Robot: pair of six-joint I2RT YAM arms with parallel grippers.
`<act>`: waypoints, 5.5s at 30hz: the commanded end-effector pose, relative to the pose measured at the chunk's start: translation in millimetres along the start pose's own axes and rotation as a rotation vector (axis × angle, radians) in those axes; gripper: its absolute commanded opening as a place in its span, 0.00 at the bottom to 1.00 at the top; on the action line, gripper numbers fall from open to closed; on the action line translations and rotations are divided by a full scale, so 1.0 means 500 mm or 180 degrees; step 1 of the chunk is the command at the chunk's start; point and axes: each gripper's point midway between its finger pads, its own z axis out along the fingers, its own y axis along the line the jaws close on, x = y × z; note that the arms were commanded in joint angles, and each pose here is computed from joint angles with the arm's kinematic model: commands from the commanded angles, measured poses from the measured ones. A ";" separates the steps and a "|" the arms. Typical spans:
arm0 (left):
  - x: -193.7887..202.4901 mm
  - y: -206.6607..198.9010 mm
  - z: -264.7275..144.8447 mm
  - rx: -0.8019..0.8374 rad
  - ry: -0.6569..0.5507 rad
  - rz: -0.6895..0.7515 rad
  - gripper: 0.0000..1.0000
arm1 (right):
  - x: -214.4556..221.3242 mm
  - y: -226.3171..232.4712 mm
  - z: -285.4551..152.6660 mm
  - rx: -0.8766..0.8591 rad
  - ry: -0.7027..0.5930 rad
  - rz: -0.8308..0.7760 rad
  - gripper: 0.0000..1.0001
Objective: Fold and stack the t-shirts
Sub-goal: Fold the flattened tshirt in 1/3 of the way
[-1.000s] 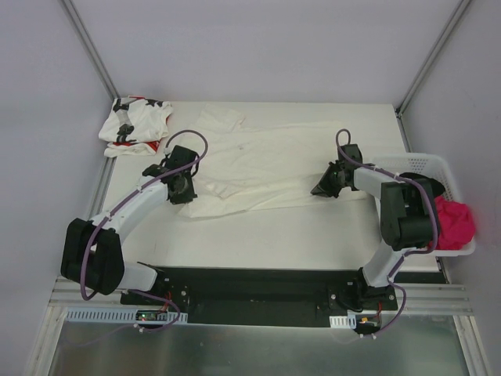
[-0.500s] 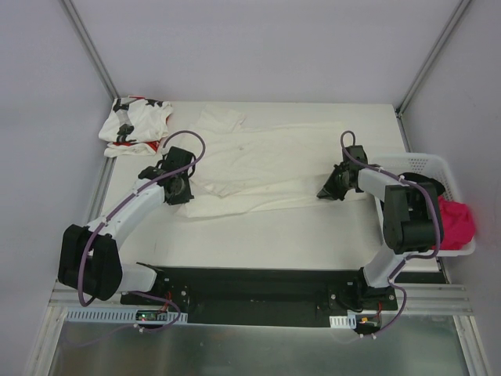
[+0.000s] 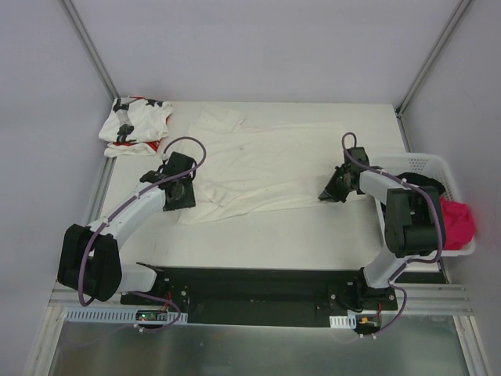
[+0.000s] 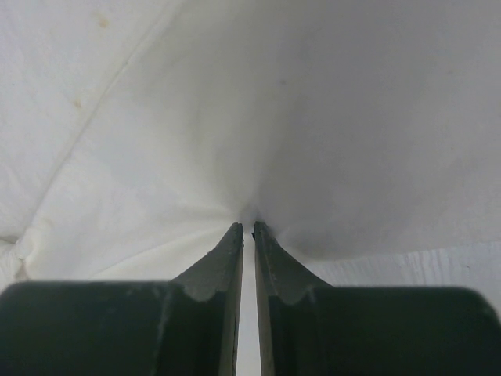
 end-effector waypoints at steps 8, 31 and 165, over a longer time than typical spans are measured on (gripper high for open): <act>-0.045 -0.053 -0.058 0.0308 -0.0367 0.0107 0.74 | -0.010 0.003 -0.031 -0.0096 -0.0208 -0.0075 0.14; -0.151 -0.236 -0.111 0.1144 -0.0670 0.0134 0.73 | 0.129 0.391 0.030 -0.1058 0.0340 -0.0955 0.19; -0.027 -0.128 -0.090 0.0931 -0.0733 0.0154 0.73 | 0.146 0.552 0.148 -0.1055 0.0202 -0.1231 0.12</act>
